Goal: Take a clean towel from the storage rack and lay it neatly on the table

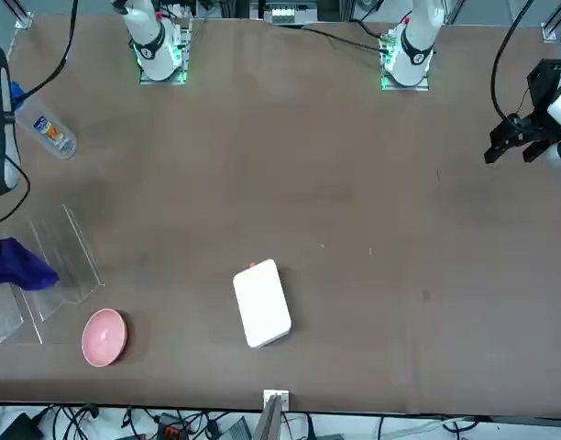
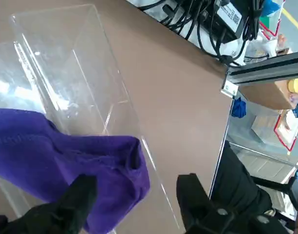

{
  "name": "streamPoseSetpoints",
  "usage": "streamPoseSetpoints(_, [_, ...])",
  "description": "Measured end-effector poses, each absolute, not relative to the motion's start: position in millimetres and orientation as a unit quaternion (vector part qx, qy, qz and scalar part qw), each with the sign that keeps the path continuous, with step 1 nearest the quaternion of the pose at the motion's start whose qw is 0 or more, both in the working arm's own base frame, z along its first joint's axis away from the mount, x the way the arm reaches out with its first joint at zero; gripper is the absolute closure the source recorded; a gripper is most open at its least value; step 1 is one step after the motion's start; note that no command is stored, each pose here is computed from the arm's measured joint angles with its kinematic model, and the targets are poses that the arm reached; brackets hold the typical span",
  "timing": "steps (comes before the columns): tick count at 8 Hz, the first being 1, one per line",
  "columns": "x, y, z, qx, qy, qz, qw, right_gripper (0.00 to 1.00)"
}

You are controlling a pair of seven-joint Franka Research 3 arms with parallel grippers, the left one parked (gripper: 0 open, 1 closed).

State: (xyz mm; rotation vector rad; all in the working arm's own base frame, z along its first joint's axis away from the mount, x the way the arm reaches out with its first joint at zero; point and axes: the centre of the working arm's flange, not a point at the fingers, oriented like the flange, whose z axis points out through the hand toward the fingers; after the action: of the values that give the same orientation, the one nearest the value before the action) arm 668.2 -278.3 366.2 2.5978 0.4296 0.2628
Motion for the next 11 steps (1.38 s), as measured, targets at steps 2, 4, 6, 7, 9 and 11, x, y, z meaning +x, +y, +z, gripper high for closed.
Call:
streamPoseSetpoints(2, [670.6, -278.0, 361.9, 0.947, 0.164, 0.121, 0.248, 0.03])
streamPoseSetpoints(4, [670.2, -280.2, 356.9, 0.947, 0.164, 0.125, 0.247, 0.17])
streamPoseSetpoints(6, [670.2, -280.3, 350.7, 0.948, 0.165, 0.122, 0.245, 0.34])
streamPoseSetpoints(7, [669.8, -280.2, 349.4, 0.948, 0.165, 0.121, 0.244, 0.59])
streamPoseSetpoints(9, [670.3, -278.8, 349.6, 0.948, 0.166, 0.122, 0.244, 0.96])
streamPoseSetpoints(11, [671.4, -274.9, 354.6, 0.948, 0.166, 0.121, 0.243, 0.96])
